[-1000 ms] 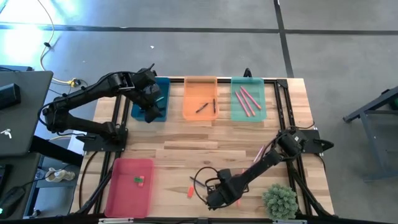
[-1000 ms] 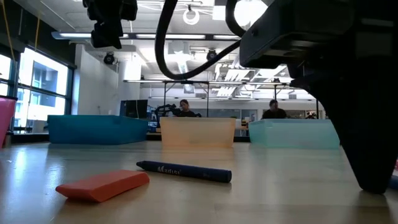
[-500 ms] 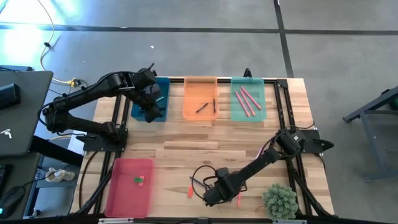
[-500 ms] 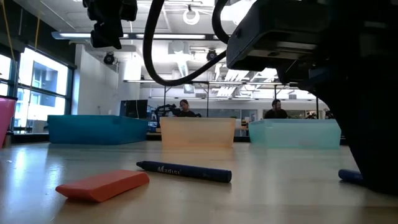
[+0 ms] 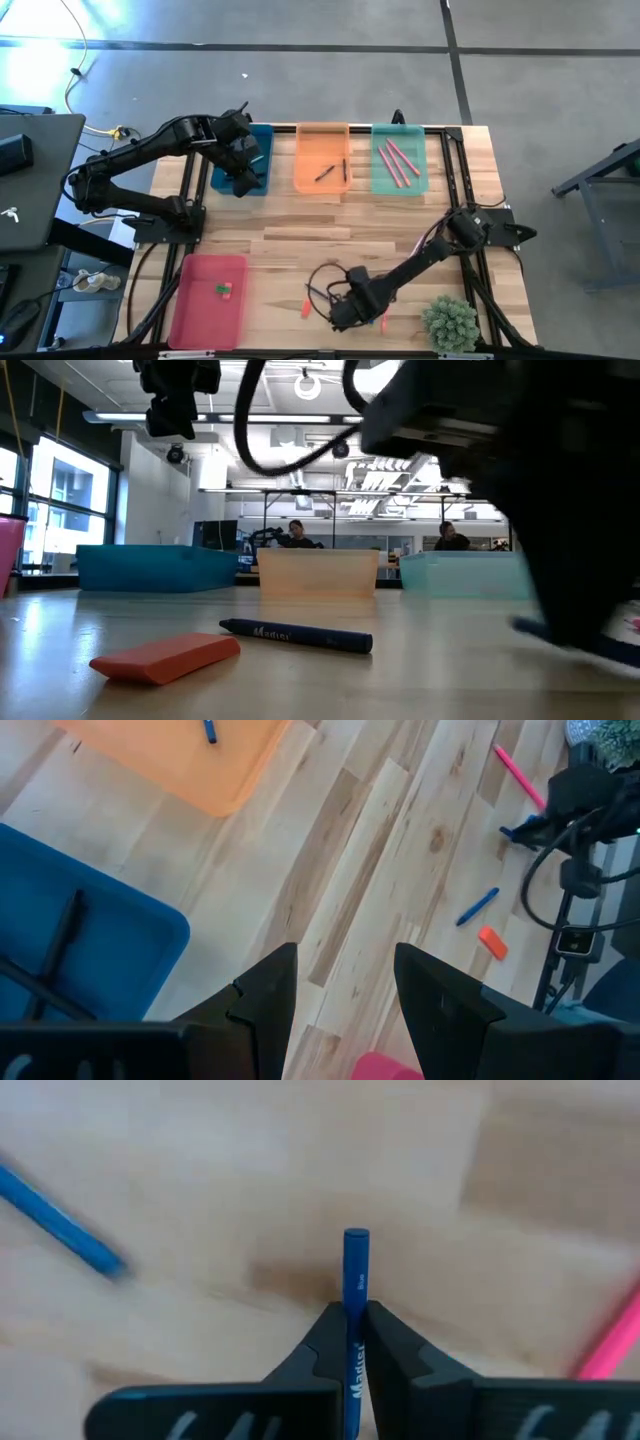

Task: Sort crayons/erasers/pens/pencils in bins
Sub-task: Put the blue crayon into the orange bin

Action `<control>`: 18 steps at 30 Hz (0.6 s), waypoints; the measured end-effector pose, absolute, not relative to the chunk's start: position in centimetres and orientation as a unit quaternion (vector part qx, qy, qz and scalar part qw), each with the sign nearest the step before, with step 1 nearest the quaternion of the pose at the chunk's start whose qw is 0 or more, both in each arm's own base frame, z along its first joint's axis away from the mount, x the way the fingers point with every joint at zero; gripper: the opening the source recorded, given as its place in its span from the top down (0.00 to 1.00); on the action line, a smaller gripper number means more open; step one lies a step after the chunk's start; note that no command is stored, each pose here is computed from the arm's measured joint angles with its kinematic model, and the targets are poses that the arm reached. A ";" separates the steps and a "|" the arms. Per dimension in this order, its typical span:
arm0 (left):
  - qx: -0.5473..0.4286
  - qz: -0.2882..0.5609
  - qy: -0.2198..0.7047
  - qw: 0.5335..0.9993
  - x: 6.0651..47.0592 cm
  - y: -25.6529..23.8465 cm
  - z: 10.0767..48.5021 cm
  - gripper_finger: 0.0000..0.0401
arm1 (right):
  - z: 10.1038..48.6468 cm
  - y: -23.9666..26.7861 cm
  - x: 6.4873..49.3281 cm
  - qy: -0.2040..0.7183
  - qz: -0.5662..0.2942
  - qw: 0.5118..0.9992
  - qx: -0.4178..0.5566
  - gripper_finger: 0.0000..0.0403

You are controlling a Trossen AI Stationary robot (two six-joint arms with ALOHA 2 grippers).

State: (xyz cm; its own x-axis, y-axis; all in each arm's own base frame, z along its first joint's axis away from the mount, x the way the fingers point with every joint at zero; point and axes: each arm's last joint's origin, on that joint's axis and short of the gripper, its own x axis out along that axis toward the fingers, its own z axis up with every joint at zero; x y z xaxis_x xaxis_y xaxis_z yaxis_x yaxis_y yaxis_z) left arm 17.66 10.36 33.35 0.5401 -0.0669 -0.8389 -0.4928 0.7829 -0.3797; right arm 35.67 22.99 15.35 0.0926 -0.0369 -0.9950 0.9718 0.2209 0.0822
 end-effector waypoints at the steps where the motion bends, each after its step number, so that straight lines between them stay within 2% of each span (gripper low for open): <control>1: -0.302 0.131 0.462 0.823 17.7 10.4 33.3 0.61 | 15.9 22.7 35.7 0.507 -0.430 0.594 0.453 0.99; 8: -0.301 0.133 0.463 0.823 17.6 10.4 33.3 0.61 | 19.4 20.1 36.8 0.468 -0.399 0.649 0.447 1.00; 18: -0.296 0.130 0.464 0.825 17.6 10.4 33.3 0.61 | 25.1 11.1 38.5 0.411 -0.382 0.730 0.390 1.00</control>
State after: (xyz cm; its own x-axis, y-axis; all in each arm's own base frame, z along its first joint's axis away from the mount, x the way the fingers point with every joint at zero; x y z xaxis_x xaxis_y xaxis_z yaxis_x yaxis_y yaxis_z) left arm 17.65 10.38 33.34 0.5366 -0.0603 -0.8417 -0.4880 0.7916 -0.3678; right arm 38.54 11.14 25.14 0.3708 -0.2372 -0.8979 0.8784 0.4035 0.2562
